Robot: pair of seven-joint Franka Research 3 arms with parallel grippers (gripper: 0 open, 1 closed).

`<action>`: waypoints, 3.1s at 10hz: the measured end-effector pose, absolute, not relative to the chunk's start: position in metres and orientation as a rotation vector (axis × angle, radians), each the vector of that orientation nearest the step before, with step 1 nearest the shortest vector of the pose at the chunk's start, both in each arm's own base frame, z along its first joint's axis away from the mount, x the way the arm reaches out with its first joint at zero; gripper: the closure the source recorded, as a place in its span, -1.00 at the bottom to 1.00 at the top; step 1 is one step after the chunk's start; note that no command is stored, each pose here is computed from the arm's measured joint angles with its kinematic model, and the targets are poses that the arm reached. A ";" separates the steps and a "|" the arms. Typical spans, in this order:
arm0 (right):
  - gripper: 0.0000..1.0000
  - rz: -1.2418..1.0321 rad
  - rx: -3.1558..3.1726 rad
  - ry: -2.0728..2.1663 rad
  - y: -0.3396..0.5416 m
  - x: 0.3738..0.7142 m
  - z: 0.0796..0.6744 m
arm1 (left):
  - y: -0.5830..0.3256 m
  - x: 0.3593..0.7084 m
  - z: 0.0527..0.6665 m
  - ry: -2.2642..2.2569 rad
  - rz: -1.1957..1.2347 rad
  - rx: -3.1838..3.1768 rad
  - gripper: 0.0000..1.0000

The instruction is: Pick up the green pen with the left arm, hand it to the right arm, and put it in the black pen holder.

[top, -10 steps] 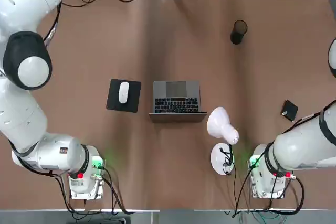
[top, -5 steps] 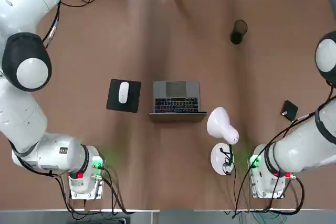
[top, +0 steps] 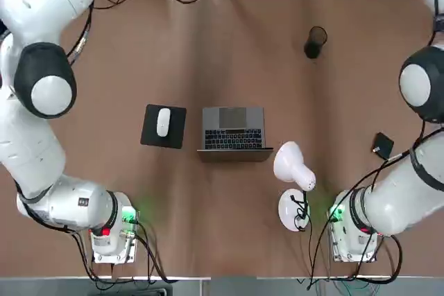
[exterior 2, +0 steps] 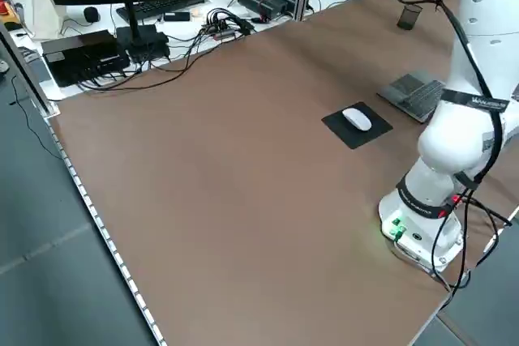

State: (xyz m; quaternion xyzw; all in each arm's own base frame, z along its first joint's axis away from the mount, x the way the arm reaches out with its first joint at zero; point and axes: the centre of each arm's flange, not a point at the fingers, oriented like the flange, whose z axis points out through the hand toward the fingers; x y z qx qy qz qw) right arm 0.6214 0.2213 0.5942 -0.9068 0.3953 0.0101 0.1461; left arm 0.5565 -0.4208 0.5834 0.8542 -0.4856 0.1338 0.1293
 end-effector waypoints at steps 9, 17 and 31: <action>-0.96 -0.112 -2.467 1.415 0.391 0.558 0.600 | -0.489 0.531 0.570 -1.472 0.431 2.520 0.64; -0.38 -0.136 -2.475 1.422 0.393 0.562 0.593 | -0.503 0.521 0.577 -1.503 0.459 2.531 0.64; 0.65 -0.150 -2.464 1.409 0.394 0.564 0.595 | -0.502 0.525 0.572 -1.498 0.454 2.541 0.64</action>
